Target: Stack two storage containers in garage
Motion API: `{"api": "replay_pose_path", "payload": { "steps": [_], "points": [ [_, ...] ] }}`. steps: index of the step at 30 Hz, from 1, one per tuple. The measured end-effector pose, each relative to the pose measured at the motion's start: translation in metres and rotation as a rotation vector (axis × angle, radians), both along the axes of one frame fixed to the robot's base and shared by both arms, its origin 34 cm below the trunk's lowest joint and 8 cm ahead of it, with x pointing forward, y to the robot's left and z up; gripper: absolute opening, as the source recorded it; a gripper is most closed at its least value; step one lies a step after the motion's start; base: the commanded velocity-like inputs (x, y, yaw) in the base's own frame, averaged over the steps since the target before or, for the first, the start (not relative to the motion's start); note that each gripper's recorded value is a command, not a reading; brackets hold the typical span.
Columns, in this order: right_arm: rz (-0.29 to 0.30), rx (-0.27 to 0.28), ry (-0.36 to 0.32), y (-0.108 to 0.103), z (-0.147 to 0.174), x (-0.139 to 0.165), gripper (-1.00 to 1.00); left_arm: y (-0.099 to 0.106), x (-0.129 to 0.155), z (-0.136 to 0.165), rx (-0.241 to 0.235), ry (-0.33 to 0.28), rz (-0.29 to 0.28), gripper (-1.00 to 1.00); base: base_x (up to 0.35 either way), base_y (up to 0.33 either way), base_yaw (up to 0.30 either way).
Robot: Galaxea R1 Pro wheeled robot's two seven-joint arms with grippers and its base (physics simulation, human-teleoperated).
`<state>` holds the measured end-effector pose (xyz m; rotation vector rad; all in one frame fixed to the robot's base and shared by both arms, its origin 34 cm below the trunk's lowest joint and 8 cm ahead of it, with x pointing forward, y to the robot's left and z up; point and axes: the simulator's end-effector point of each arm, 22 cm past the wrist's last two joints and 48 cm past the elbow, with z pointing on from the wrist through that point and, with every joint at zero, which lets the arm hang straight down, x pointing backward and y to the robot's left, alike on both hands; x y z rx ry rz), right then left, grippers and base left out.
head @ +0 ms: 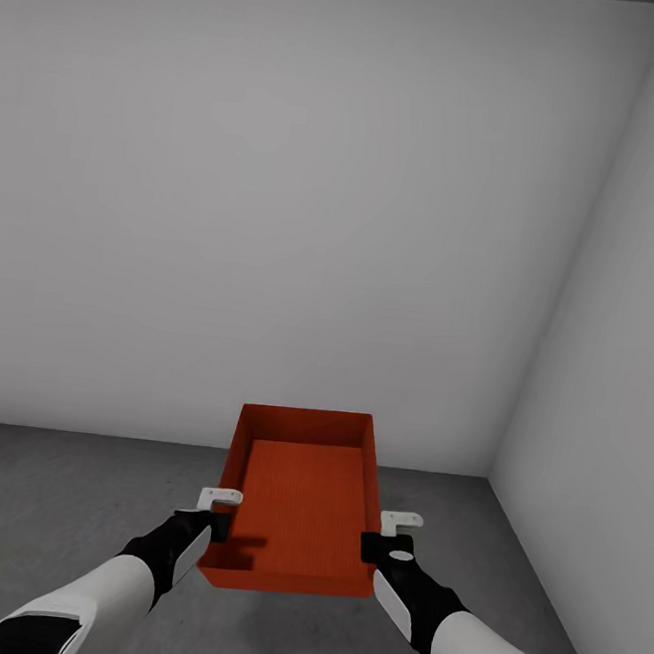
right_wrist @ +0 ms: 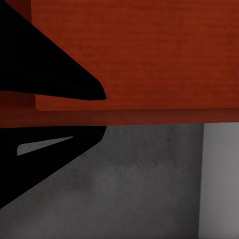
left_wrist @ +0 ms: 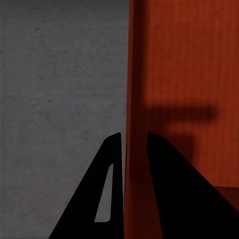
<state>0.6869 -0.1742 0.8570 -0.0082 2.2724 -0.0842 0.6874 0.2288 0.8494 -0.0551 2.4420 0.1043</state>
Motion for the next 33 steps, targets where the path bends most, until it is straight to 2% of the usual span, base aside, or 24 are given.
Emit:
{"api": "replay_pose_path", "payload": {
  "steps": [20,33],
  "points": [
    [0.002,-0.001,0.012,0.0,-0.017,0.006,-1.0,0.0,0.005,-0.018,-0.001,0.011,-0.001,-1.0,0.0,0.0,0.0],
    [0.002,-0.001,0.033,0.0,-0.041,0.007,-1.0,0.0,0.006,-0.041,-0.001,0.032,-0.001,-1.0,0.0,0.0,0.0]
  ]
}}
